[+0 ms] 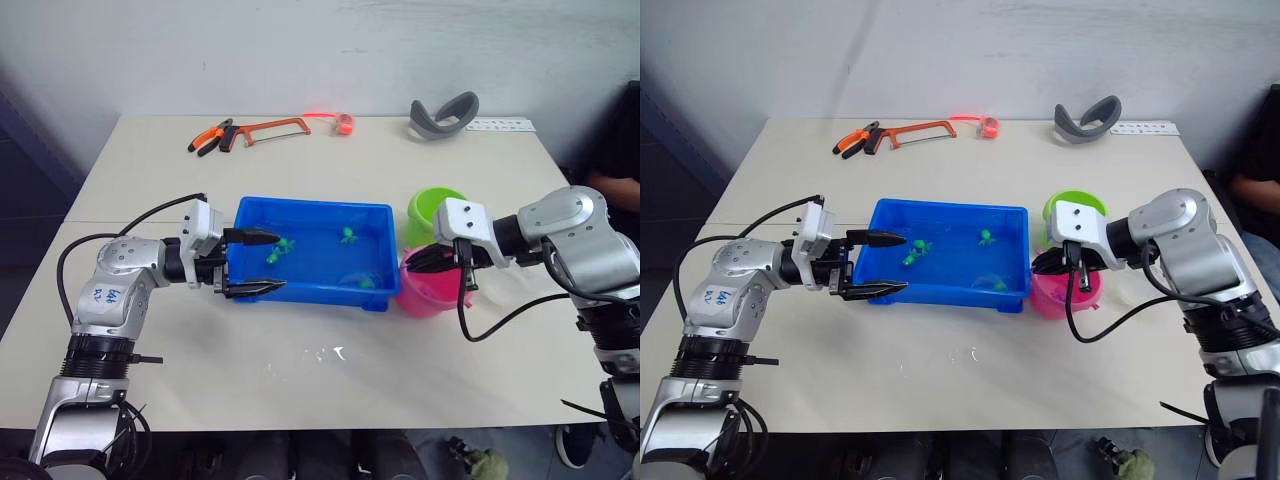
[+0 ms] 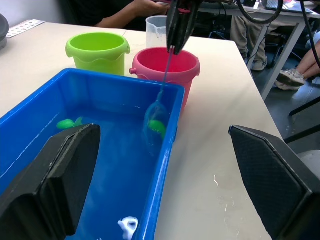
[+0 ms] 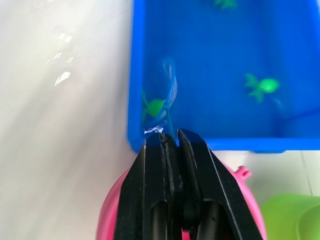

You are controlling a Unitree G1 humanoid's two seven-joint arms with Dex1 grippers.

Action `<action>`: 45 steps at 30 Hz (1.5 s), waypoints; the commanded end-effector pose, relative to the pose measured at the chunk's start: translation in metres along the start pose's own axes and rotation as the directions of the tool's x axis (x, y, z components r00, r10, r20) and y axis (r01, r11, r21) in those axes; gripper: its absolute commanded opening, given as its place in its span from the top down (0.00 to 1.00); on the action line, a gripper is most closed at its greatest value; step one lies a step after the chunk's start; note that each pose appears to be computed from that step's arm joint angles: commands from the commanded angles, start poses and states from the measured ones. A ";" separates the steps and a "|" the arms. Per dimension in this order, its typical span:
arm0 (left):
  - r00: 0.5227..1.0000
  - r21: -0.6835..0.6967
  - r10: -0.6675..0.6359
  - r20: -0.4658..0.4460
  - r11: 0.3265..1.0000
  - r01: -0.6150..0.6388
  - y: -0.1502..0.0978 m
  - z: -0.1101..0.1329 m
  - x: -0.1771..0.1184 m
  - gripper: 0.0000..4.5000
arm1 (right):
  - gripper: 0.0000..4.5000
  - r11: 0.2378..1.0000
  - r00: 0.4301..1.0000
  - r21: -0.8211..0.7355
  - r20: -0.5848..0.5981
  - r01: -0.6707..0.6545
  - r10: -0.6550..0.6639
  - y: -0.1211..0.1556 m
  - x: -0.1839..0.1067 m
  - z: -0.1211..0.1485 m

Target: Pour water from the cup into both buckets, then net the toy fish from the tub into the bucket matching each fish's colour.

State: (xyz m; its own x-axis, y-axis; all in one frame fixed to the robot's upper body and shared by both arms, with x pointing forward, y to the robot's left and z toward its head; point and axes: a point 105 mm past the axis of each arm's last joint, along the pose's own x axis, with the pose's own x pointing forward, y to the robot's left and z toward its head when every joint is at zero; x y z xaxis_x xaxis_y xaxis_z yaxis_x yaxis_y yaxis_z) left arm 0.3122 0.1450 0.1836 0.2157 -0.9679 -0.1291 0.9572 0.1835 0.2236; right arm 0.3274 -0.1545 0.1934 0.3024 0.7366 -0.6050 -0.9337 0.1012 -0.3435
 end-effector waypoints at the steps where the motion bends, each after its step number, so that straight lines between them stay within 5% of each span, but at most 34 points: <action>1: 1.000 0.041 0.001 0.020 0.999 -0.002 -0.002 0.011 -0.003 0.01 | 1.00 0.996 0.997 0.073 0.057 0.044 -0.049 -0.004 -0.011 0.002; 24: 1.000 0.039 -0.007 0.016 0.999 0.006 -0.003 0.014 -0.002 0.01 | 1.00 0.856 0.968 0.500 0.122 0.129 -0.217 -0.010 -0.032 -0.001; 38: 1.000 0.034 -0.004 0.030 0.999 0.003 -0.005 0.014 0.001 0.01 | 1.00 0.643 0.893 0.761 0.228 0.086 -0.389 0.006 -0.049 0.009; 42: 0.999 0.030 0.001 0.052 1.000 -0.002 -0.003 0.016 0.003 0.01 | 1.00 0.574 0.924 0.798 0.062 0.180 -0.376 0.022 -0.043 -0.011; 45: 0.998 0.034 0.016 0.063 0.999 -0.018 0.001 0.018 0.004 0.01 | 1.00 0.606 0.887 0.772 0.127 0.192 -0.443 0.023 -0.047 -0.003</action>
State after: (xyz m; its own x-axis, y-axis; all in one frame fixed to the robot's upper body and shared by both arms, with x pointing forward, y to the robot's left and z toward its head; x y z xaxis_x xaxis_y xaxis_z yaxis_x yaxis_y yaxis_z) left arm 0.3105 0.1389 0.1868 0.2123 -0.9719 -0.1014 0.9593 0.1875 0.2111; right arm 0.2961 -0.1907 0.1917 0.6218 0.6817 -0.3854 -0.6228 0.7289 0.2844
